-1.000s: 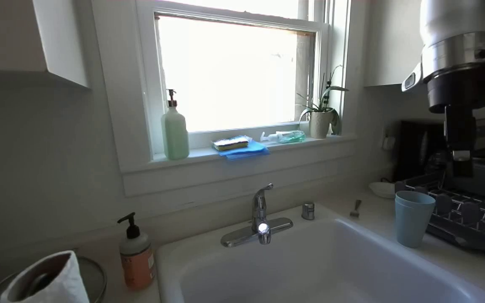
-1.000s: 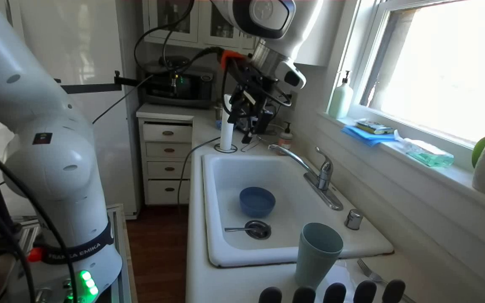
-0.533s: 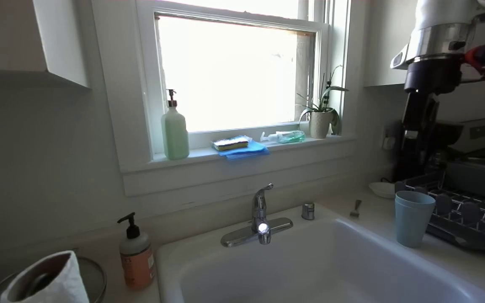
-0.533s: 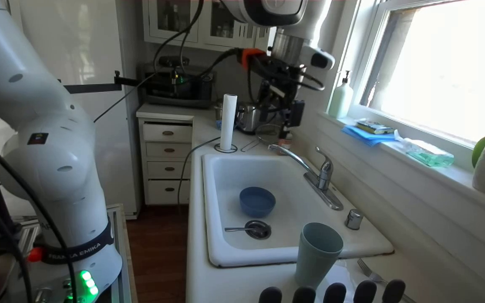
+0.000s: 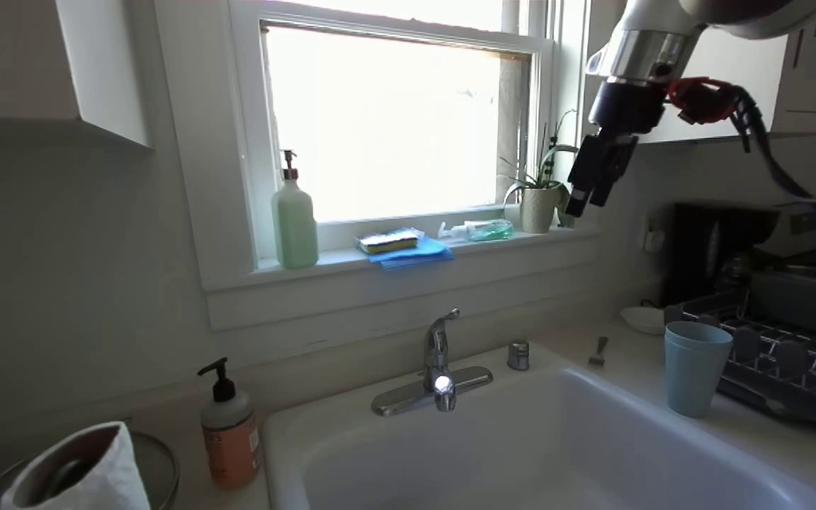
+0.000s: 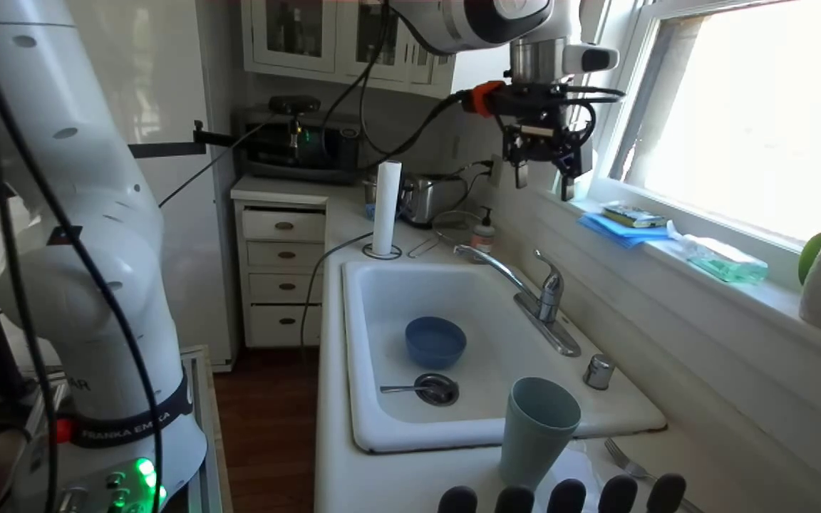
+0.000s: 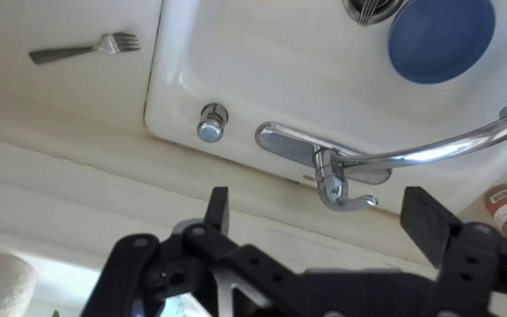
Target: Put the bottle on the window seal upright
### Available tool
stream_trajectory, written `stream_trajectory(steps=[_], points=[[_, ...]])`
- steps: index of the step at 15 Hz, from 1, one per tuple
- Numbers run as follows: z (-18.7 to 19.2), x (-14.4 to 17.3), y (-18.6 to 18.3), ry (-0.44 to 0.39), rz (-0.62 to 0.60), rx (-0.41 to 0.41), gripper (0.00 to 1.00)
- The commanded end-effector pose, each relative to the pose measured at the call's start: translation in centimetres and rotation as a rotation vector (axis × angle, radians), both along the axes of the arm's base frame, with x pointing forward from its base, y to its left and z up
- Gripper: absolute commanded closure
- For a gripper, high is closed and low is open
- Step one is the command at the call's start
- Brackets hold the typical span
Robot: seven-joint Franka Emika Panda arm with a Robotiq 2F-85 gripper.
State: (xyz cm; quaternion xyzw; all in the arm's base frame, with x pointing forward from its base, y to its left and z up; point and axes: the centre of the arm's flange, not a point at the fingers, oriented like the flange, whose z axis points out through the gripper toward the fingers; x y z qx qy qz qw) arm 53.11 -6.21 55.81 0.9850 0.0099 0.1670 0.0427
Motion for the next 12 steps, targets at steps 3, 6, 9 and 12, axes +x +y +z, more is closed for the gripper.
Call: stream_trajectory(steps=[3, 6, 9, 12], points=[[-0.1, 1.8, 0.6, -0.01, 0.011, -0.018, 0.0], [0.0, 2.0, 0.6, -0.012, 0.01, -0.02, 0.0], [-1.2, 3.4, 0.9, 0.001, -0.092, 0.007, 0.0], [-2.4, 6.0, 0.3, -0.013, -0.269, 0.046, 0.0]])
